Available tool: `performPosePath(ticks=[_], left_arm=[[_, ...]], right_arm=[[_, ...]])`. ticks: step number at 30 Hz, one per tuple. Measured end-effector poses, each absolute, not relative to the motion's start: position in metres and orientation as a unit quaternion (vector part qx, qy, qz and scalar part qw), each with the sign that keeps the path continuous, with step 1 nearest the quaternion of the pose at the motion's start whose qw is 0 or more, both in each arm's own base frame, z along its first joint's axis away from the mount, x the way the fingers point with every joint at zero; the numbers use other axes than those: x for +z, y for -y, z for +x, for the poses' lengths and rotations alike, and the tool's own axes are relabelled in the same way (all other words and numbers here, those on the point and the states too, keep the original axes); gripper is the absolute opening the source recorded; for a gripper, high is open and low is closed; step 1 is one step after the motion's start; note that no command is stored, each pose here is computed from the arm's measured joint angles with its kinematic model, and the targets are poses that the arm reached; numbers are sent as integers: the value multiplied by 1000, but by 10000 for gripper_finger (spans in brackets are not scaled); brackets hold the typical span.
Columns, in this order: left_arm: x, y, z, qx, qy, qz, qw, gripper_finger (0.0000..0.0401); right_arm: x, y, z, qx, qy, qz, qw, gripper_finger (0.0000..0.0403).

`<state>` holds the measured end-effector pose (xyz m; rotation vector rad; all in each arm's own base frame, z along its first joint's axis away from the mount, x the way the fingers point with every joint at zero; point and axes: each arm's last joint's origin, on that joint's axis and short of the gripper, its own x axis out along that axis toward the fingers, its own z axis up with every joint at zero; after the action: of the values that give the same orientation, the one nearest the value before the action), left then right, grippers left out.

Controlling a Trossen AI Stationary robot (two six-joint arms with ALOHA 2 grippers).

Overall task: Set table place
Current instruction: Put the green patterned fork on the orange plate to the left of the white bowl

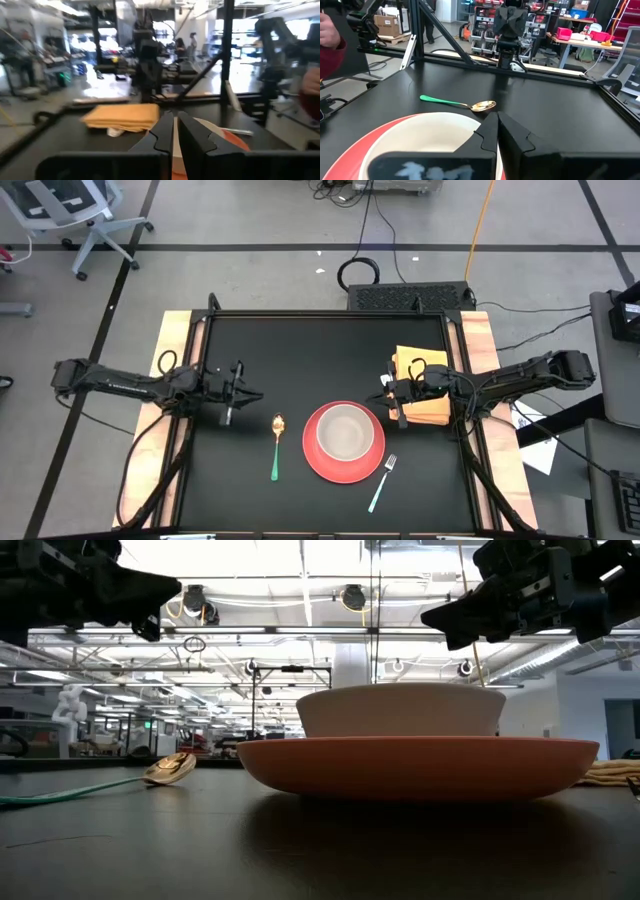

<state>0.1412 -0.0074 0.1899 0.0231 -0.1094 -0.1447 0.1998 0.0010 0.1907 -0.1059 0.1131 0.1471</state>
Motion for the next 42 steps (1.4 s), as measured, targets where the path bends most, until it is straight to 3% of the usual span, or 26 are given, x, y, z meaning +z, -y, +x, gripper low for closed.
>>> performPosePath(ticks=[5,22,42], left_arm=[[189,11,145,-126,57,1,990,31],[201,18,161,-161,87,9,983,31],[215,50,208,-228,28,53,972,31]], right_arm=[[191,-1,200,73,-56,-53,994,0],[191,-1,200,73,-53,-54,994,0],[191,-1,200,73,-53,-54,994,0]])
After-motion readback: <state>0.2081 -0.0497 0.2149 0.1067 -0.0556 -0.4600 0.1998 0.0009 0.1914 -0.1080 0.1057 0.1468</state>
